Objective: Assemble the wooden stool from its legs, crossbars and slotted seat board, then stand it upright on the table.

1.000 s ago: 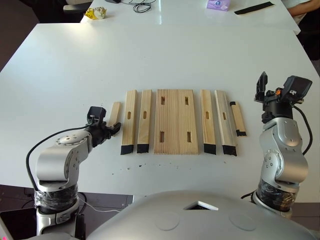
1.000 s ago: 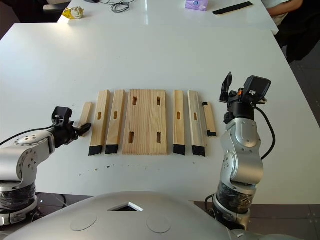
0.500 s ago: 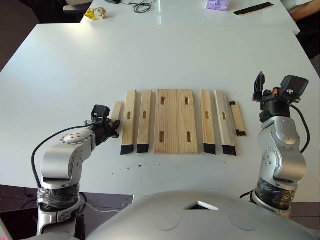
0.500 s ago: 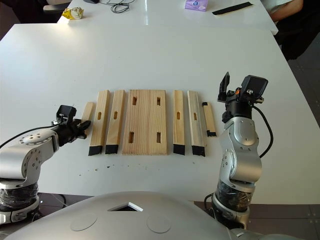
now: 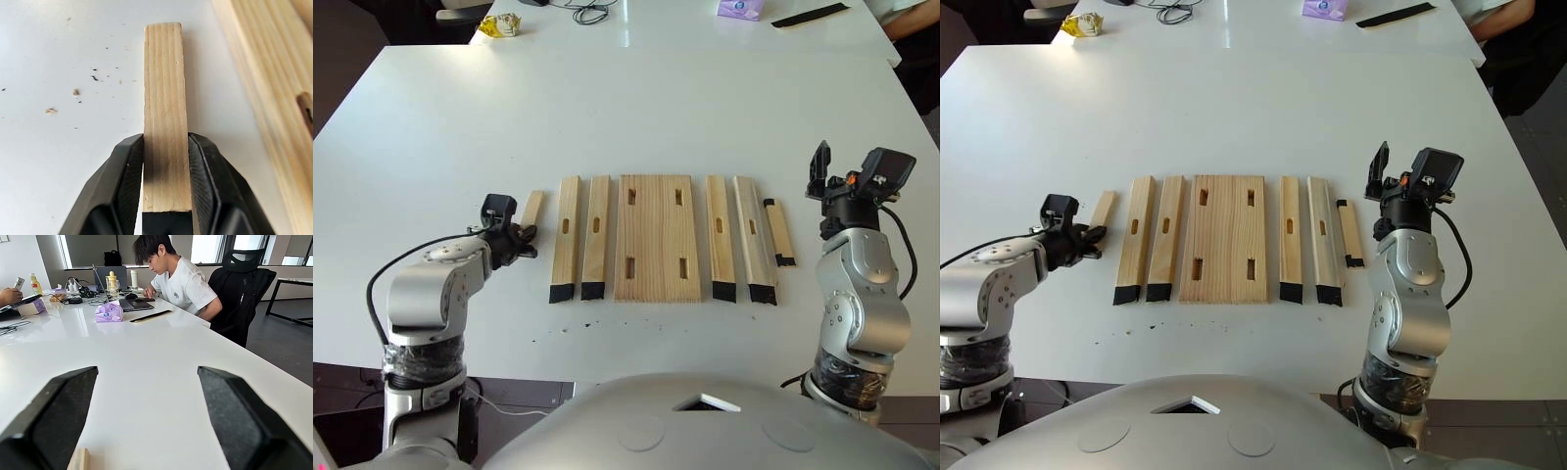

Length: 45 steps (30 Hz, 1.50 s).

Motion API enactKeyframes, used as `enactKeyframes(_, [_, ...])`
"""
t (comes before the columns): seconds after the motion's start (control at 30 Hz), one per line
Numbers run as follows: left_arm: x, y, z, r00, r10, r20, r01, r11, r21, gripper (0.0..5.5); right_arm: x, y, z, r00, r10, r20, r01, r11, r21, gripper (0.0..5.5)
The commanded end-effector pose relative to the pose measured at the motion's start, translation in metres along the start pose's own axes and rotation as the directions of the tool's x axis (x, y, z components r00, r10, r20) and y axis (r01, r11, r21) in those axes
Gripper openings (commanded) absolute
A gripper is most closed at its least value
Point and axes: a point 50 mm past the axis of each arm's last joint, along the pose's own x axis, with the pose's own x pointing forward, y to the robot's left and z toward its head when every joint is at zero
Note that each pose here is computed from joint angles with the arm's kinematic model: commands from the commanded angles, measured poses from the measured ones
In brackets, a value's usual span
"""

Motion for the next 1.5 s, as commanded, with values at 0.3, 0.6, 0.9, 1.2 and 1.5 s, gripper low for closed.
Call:
enactKeyframes(0.3, [-0.055, -0.05, 0.168, 0.578, -0.415, 0.703, 0.295, 0.909, 0.294, 1.32, 0.028, 0.002, 0.062, 0.844, 0.495, 0.206, -0.53, 0.829, 0.178, 3.75])
enactKeyframes(0.6, [-0.074, -0.114, 0.135, 0.02, -0.873, 0.487, 0.902, 0.226, 0.368, 1.32, 0.001, 0.031, 0.1, 0.135, 0.959, 0.249, -0.974, 0.082, 0.212, 3.75])
enactKeyframes(0.9, [-0.073, -0.121, 0.121, -0.026, -0.925, 0.38, 0.92, 0.126, 0.37, 1.32, 0.005, 0.038, 0.104, -0.038, 0.982, 0.185, -0.962, -0.086, 0.259, 3.75])
enactKeyframes(1.2, [-0.087, -0.136, 0.106, -0.09, -0.954, 0.287, 0.906, 0.041, 0.421, 1.32, 0.002, 0.054, 0.093, -0.132, 0.987, 0.096, -0.95, -0.153, 0.271, 3.75])
enactKeyframes(1.5, [-0.081, -0.142, 0.098, -0.063, -0.962, 0.267, 0.911, 0.054, 0.409, 1.32, -0.006, 0.055, 0.095, -0.229, 0.971, 0.069, -0.931, -0.239, 0.275, 3.15])
